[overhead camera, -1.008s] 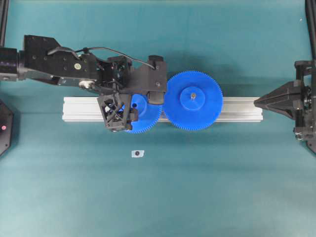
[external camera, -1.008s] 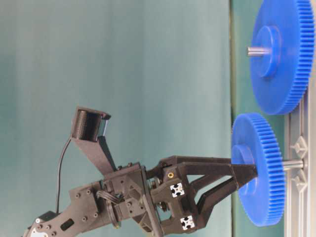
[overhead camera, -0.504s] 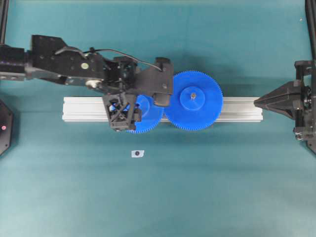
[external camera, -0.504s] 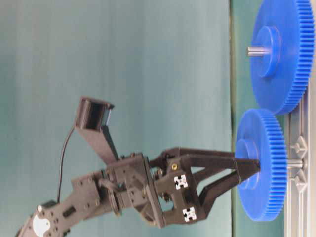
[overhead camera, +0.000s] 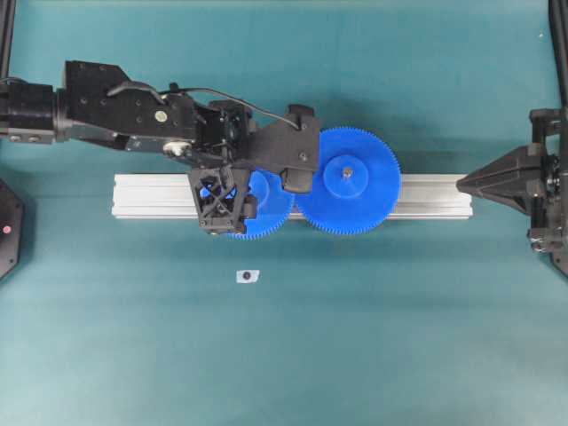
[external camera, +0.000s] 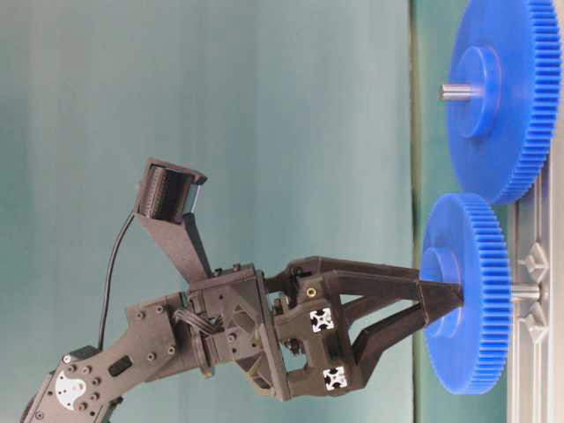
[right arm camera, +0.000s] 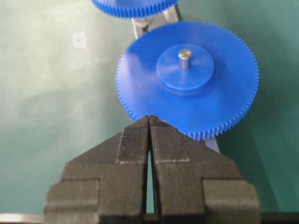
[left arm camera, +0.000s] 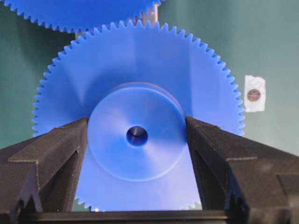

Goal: Insert the small gear onto the shaft.
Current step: 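Push the small gear along the shaft toward the rail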

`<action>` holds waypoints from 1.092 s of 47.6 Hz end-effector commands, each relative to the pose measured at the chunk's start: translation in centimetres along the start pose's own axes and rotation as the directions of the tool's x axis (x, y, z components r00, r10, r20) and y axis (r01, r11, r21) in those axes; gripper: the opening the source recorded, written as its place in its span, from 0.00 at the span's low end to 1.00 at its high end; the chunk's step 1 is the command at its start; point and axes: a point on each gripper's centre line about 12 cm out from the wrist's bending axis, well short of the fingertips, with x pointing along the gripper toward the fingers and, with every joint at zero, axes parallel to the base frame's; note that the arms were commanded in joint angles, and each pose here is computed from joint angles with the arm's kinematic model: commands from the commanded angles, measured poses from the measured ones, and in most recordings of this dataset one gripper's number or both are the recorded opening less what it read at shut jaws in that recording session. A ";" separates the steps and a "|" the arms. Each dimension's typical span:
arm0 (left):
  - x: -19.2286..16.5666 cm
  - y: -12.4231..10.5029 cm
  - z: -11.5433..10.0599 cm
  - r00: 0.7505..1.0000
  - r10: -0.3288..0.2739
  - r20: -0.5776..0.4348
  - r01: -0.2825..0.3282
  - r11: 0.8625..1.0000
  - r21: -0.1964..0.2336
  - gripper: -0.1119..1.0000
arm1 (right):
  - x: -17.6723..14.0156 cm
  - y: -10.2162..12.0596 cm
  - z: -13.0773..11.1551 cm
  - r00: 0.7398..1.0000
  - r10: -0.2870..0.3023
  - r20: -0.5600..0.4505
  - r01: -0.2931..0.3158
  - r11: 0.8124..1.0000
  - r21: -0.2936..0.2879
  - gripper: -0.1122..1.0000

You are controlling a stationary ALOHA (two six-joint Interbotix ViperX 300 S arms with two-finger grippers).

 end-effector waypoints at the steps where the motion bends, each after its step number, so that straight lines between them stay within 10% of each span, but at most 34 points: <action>1: -2.3 1.5 0.9 0.997 0.030 0.067 -0.028 0.999 -0.019 0.72 | 0.0 0.1 0.9 1.000 0.002 0.020 -0.002 1.000 0.013 0.12; 52: -3.0 1.4 0.9 0.995 0.033 0.095 -0.028 0.998 -0.056 0.81 | -0.1 0.1 0.9 1.000 0.002 0.021 -0.003 1.000 0.011 0.12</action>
